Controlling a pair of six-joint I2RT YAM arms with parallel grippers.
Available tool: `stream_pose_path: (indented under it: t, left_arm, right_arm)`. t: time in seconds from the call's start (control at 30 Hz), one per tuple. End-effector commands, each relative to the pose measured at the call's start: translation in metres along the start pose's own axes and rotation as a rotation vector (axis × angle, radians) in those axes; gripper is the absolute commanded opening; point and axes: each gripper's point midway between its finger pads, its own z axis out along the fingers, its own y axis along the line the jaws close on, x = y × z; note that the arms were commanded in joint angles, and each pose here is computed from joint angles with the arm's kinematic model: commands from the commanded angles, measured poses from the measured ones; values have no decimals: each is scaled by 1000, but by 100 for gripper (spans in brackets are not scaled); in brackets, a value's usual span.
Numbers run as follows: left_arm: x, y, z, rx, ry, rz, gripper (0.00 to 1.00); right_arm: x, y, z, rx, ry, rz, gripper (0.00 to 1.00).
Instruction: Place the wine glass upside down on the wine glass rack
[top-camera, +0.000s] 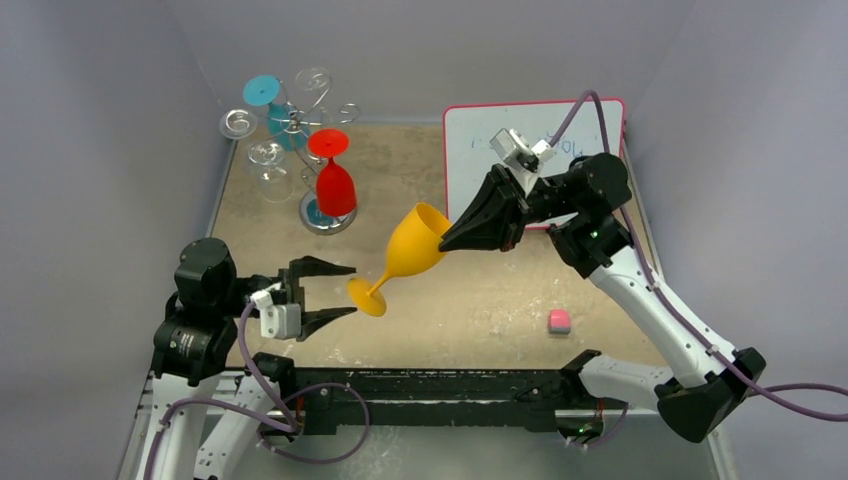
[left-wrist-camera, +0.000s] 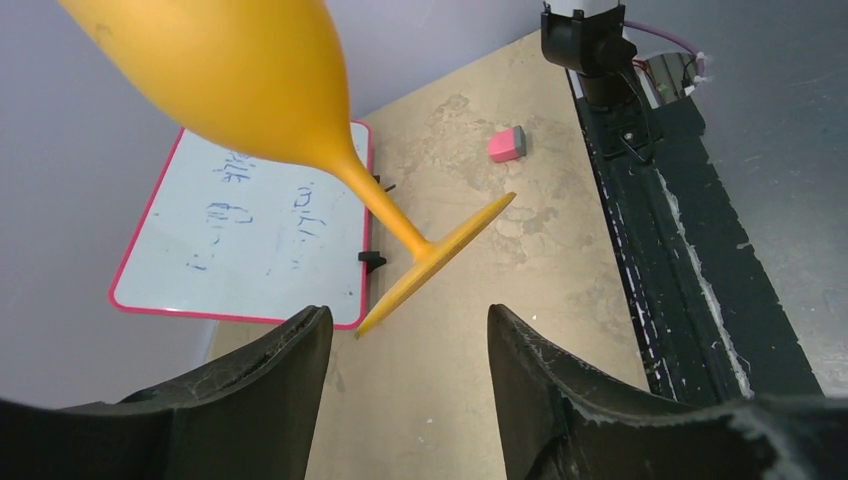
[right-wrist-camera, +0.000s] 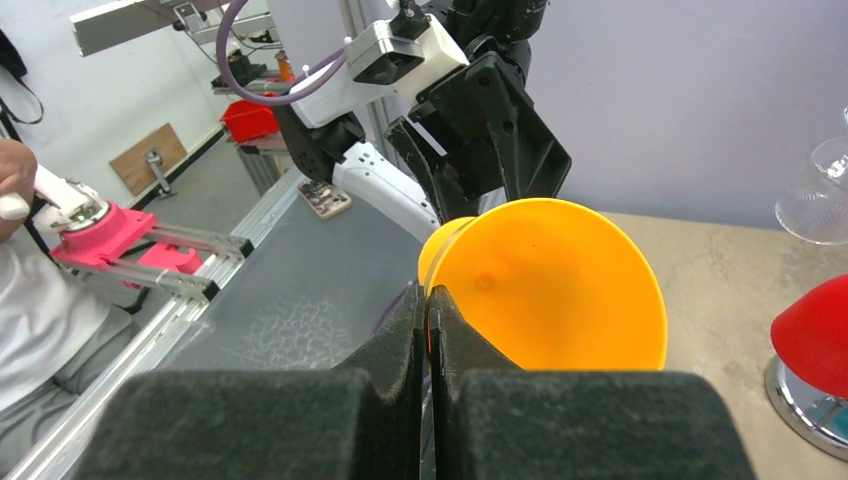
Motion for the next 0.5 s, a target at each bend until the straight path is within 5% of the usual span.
stream_pose_path:
  t: [0.0,0.47]
  left_arm:
    - [-14,-5,2,55,-57,59,55]
    - [-17,-9,1,69,-70,71,34]
  right_arm:
    - [-12,5,3,-29,-36,-37,0]
    - [-3,-8,7,-67,-42,23,0]
